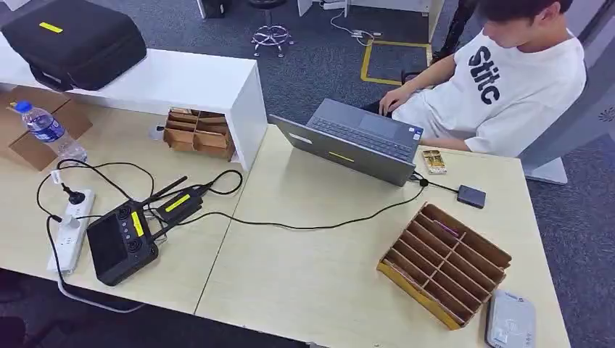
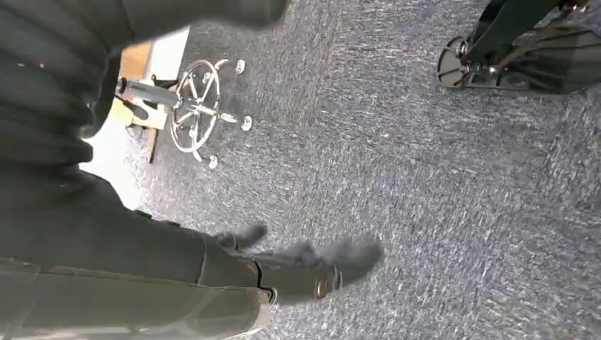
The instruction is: Pass the card to the sensor for recognition and then transmit it.
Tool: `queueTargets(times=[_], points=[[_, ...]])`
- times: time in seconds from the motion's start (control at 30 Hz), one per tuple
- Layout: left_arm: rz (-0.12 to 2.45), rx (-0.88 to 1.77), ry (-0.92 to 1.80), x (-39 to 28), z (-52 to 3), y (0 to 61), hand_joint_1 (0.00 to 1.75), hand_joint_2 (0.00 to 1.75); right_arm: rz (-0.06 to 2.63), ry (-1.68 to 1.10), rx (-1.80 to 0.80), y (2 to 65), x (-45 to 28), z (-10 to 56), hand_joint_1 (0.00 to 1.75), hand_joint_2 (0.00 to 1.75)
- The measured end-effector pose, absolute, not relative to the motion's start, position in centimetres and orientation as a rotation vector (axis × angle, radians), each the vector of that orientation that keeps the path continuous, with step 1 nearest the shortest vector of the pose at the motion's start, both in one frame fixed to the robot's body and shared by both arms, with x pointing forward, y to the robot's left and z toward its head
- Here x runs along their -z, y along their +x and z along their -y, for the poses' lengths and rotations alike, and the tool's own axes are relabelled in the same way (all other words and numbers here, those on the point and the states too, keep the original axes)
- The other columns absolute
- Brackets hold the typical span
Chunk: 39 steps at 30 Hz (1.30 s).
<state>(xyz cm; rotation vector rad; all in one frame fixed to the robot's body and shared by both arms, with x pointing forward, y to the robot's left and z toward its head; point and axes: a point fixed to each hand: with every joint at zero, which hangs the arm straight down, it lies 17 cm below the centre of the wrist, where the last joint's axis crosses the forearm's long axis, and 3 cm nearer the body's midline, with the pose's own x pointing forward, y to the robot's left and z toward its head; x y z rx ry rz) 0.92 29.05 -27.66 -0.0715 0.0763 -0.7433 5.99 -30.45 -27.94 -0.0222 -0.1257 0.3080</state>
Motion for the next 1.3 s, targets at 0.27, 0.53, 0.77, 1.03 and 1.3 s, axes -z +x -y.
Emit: queueTargets(times=[0.27,0.53,0.77,1.03,1.3], points=[[-0.075,0.744,-0.078,27.63,-28.93,0.93,0.00,1.75,0.127,-0.005,-0.312,5.95,27.90,30.01,0.00,1.75],[-0.077,0.746,-0.077,27.63,-28.96,0.90,0.00,1.75,0.122,0.001,-0.319,5.83,27.89,29.87,0.00,1.75],[-0.077,0.746,-0.077,27.63,-28.96,0.90,0.00,1.75,0.122,0.001,-0.319,5.82,27.89,29.86,0.00,1.75],[-0.077,0.746,-0.077,27.63,-28.95,0.89,0.00,1.75,0.122,0.002,-0.319,5.83,27.89,29.83,0.00,1.75],[-0.077,0.745,-0.077,27.63,-28.96,0.91,1.75,1.75,0.122,0.002,-0.319,5.83,27.89,29.83,0.00,1.75]])
